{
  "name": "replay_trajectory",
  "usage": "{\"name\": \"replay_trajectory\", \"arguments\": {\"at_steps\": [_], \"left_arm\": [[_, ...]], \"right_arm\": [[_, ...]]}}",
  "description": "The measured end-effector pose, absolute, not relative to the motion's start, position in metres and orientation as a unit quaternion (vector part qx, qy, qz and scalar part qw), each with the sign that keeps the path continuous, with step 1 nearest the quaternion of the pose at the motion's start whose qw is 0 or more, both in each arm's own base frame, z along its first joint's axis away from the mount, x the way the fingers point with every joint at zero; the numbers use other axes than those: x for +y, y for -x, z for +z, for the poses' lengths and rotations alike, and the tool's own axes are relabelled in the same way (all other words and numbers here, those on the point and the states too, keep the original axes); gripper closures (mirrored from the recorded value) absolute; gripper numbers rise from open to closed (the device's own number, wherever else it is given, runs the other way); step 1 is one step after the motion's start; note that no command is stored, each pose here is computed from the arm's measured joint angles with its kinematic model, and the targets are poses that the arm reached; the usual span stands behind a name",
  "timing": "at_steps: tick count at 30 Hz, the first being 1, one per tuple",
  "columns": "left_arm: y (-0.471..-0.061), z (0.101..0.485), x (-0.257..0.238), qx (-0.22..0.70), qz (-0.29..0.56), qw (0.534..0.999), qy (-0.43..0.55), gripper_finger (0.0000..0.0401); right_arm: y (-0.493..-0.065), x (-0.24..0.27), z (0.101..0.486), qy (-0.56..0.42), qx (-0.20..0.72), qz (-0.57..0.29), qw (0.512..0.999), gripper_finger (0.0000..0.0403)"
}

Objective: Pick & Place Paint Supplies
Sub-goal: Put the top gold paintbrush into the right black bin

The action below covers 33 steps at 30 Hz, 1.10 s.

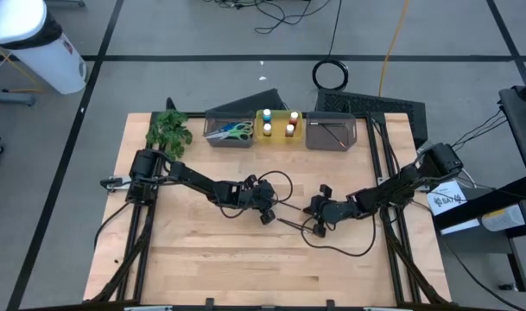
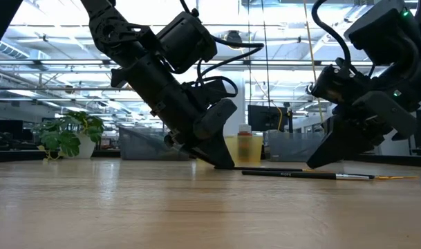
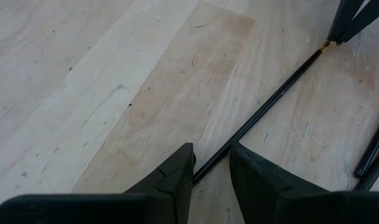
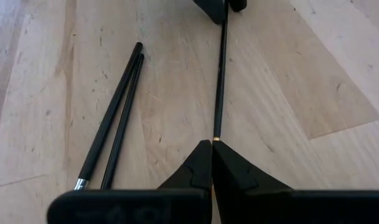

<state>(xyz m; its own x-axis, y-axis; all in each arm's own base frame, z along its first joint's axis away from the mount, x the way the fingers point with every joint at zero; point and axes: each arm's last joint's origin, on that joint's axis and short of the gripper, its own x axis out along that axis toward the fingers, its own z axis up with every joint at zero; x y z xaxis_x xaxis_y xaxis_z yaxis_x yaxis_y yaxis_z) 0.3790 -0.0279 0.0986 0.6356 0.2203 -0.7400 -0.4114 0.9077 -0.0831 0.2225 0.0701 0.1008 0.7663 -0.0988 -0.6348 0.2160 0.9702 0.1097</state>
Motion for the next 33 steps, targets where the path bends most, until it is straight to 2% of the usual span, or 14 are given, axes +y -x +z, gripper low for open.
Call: {"name": "replay_trajectory", "arguments": {"at_steps": [15,20,27,30,33], "left_arm": [[-0.379,0.099,-0.028,0.388,0.172,0.898,0.116,0.0284],[-0.380,0.107,-0.028,0.386,0.134,0.911,0.063,0.0284],[-0.378,0.138,-0.028,0.357,0.105,0.928,0.002,0.0283],[-0.380,0.139,-0.023,0.350,0.092,0.932,-0.033,0.0283],[-0.383,0.137,-0.017,0.350,0.042,0.934,-0.057,0.0283]], "right_arm": [[-0.218,0.069,0.096,-0.086,0.367,-0.091,0.922,0.0403],[-0.217,0.068,0.096,-0.085,0.369,-0.092,0.921,0.0403],[-0.216,0.068,0.094,-0.082,0.376,-0.093,0.918,0.0403],[-0.216,0.068,0.094,-0.081,0.378,-0.092,0.918,0.0403],[-0.216,0.068,0.094,-0.081,0.379,-0.092,0.917,0.0403]]}}
